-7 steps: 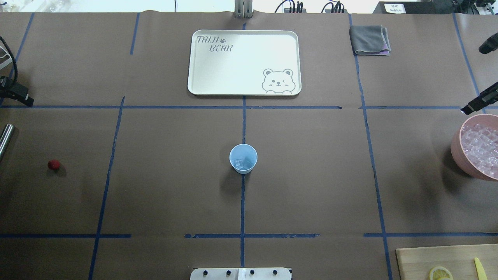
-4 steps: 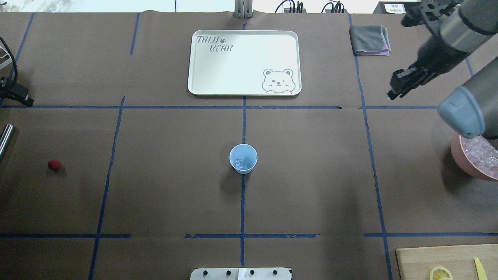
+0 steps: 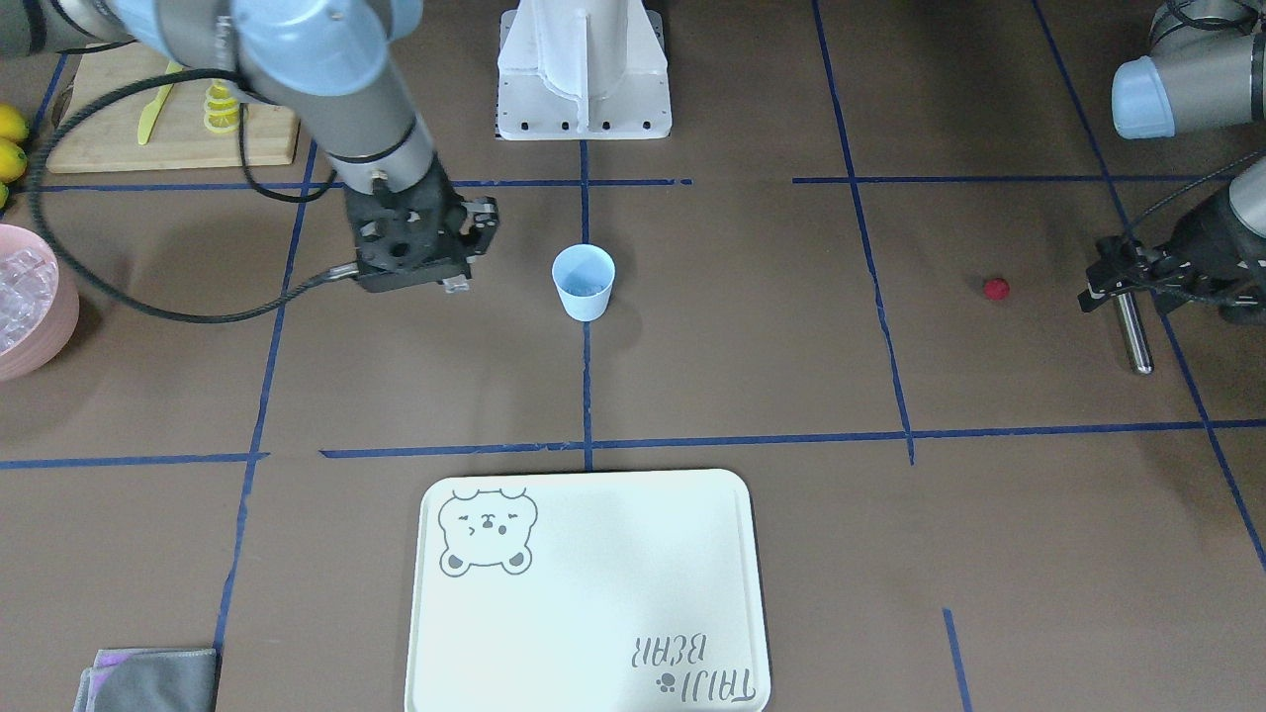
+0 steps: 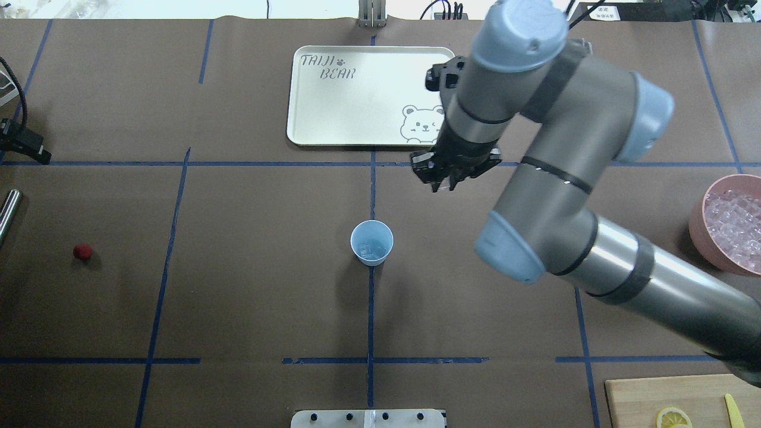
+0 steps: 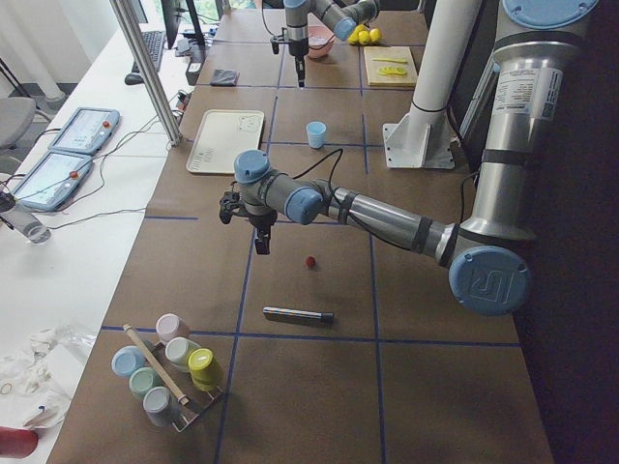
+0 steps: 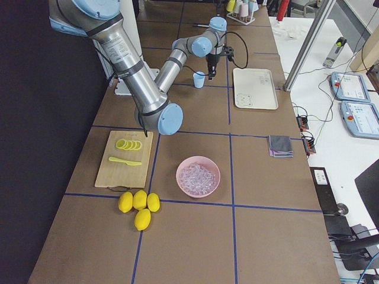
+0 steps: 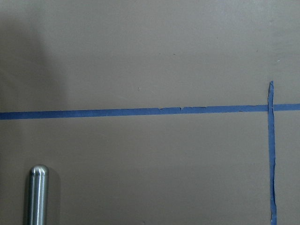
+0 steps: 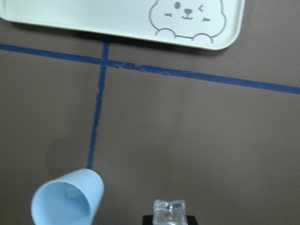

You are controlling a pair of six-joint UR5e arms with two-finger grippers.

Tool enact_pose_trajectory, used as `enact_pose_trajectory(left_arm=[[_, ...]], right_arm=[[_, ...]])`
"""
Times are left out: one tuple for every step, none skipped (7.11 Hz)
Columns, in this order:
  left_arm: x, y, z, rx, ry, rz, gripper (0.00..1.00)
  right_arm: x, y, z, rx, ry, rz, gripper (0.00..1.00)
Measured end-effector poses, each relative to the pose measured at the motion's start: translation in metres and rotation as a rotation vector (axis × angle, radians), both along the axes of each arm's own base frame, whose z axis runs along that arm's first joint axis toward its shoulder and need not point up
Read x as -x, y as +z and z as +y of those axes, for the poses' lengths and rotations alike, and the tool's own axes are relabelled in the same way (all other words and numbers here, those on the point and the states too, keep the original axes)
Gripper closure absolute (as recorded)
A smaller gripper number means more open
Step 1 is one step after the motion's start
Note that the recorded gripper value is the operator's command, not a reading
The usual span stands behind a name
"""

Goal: Mash ice and strawberries in cup
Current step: 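Carry the ice with the right gripper over the light-blue cup, then release the ice cubes into the light-blue cup with the right gripper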

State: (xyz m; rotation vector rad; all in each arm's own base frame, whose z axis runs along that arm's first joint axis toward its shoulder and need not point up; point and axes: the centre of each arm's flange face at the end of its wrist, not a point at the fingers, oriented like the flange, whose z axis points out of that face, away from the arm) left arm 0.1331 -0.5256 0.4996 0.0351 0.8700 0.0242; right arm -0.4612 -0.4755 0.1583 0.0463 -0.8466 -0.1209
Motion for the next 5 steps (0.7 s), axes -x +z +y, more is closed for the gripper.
enact_pose_trajectory(left_arm=[[0.000, 0.001, 0.000, 0.002, 0.000, -0.001, 0.00], [0.000, 0.002, 0.000, 0.003, 0.001, -0.002, 0.00], [0.000, 0.003, 0.000, 0.003, 0.001, -0.002, 0.00], [-0.001, 0.003, 0.000, 0.004, 0.002, -0.002, 0.00], [-0.001, 0.003, 0.000, 0.004, 0.002, -0.002, 0.00]], right_arm=[[0.048, -0.019, 0.008, 0.005, 0.034, -0.002, 1.00], [0.078, -0.028, 0.017, 0.008, 0.044, -0.001, 1.00], [0.096, -0.030, 0.028, 0.011, 0.038, 0.004, 1.00], [0.106, -0.029, 0.036, 0.013, 0.029, 0.009, 1.00], [0.110, -0.027, 0.042, 0.020, 0.021, 0.021, 0.99]])
